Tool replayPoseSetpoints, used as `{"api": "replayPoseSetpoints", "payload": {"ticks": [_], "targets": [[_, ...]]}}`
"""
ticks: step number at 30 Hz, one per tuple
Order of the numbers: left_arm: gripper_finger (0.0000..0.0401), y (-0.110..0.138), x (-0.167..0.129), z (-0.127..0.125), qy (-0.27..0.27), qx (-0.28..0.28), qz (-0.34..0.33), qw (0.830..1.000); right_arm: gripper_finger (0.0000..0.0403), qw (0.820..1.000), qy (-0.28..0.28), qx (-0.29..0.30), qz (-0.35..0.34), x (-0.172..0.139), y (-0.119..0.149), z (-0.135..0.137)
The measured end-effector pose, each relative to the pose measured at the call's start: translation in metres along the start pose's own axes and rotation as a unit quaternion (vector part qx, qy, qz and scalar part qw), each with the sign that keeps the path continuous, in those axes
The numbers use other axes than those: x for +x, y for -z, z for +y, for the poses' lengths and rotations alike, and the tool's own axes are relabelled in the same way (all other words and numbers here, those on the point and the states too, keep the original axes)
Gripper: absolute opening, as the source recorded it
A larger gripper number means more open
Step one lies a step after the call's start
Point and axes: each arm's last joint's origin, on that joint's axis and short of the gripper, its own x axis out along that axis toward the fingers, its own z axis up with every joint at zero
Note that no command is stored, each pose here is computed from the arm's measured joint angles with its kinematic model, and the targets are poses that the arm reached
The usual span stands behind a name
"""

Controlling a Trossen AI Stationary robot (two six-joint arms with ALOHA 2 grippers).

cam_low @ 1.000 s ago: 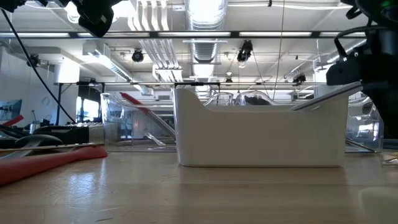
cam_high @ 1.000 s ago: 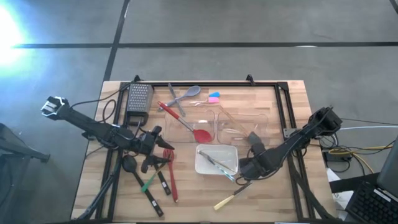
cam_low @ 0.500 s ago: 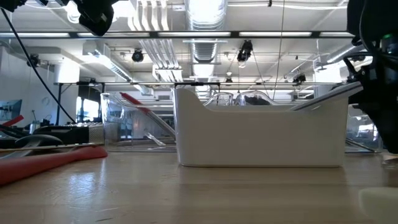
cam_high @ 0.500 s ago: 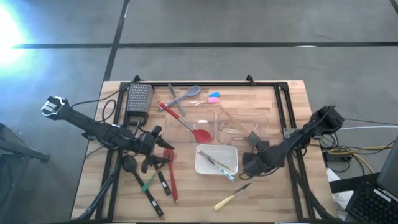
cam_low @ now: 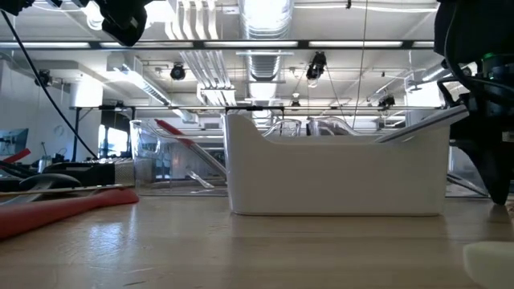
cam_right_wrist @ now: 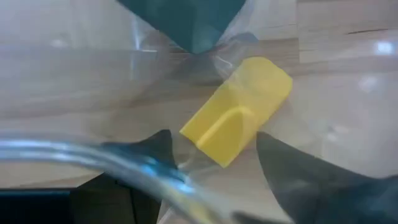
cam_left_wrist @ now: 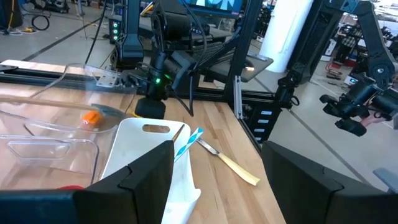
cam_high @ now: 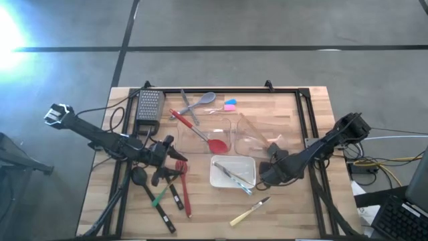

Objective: Pick & Place Kitchen Items
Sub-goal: Put the yellow spatula into the right transparent bin

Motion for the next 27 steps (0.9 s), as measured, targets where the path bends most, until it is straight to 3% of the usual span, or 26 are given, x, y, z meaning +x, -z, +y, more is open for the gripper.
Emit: {"api": "replayPoseSetpoints", "payload": {"ticks": [12,19,27], "targets": [[0.025,0.0,0.0,-0.001,0.008,-0.002,0.003,1.0,0.0228,0.999,0.0,-0.034,0.025,-0.01,0.017,-0.004],[0.025,0.0,0.0,-0.001,0.009,-0.003,0.002,1.0,0.0228,0.997,-0.032,-0.042,-0.048,-0.016,0.015,-0.005],[0.025,0.0,0.0,-0.001,0.009,-0.004,0.002,1.0,0.0228,0.991,-0.03,-0.083,-0.1,-0.016,0.002,-0.001]]}}
